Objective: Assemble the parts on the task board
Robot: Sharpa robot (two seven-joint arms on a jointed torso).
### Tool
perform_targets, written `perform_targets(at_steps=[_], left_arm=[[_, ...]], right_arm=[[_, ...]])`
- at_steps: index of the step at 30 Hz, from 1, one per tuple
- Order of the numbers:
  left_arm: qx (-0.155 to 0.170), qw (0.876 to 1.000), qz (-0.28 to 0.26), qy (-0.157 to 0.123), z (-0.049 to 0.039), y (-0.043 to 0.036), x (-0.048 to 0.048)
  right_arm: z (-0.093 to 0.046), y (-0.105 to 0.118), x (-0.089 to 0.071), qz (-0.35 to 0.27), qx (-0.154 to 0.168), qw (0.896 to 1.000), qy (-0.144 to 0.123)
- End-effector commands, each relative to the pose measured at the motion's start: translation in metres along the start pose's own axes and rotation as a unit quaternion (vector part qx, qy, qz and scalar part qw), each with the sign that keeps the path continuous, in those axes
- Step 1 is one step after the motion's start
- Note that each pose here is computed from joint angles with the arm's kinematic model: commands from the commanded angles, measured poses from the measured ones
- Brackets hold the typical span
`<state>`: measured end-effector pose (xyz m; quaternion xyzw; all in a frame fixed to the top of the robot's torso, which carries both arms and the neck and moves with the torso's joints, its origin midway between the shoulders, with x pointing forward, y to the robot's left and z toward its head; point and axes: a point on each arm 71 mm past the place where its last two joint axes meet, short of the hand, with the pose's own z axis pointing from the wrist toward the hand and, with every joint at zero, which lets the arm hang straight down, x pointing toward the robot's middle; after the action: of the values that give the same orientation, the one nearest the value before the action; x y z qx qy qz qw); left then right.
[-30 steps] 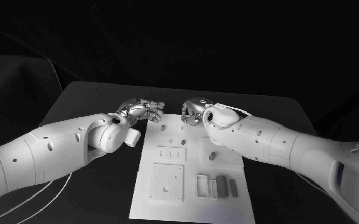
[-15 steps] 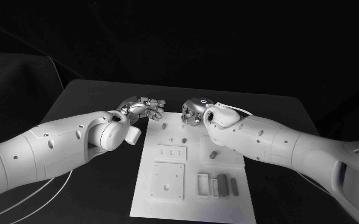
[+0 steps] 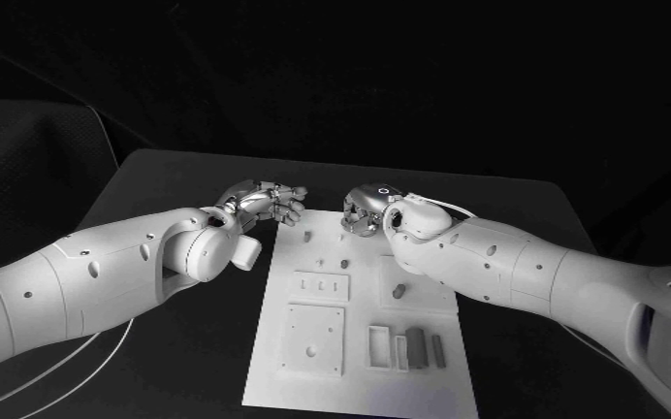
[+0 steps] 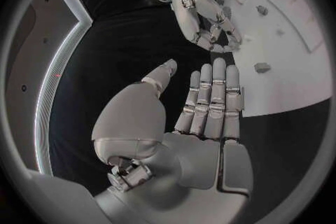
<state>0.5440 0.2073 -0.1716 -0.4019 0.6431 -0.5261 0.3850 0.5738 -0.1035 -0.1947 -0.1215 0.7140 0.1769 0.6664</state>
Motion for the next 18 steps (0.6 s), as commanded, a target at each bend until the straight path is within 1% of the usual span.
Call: perform_targets(at_steps=[1,7,10,18], left_arm=[[0.003,1.0,-0.002,0.003,0.0002,-0.0018,0.0011],[0.003,1.0,-0.002,0.005,0.0008,-0.0019,0.0026],[0.002,1.0,-0.002,0.009,0.0009,-0.0018,0.0036],[0.002,1.0,-0.001,0.003,0.0006,-0.0015,0.001]], right_arm=[[-0.0002,-0.0017,0.0015,-0.005,0.002,1.0,0.005],[0.0008,0.0005,0.0024,-0.003,0.003,1.0,0.009],[0.0009,0.0008,0.0022,0.002,0.005,1.0,0.007],[0.0003,-0.002,0.0015,0.007,0.011,1.0,0.003]])
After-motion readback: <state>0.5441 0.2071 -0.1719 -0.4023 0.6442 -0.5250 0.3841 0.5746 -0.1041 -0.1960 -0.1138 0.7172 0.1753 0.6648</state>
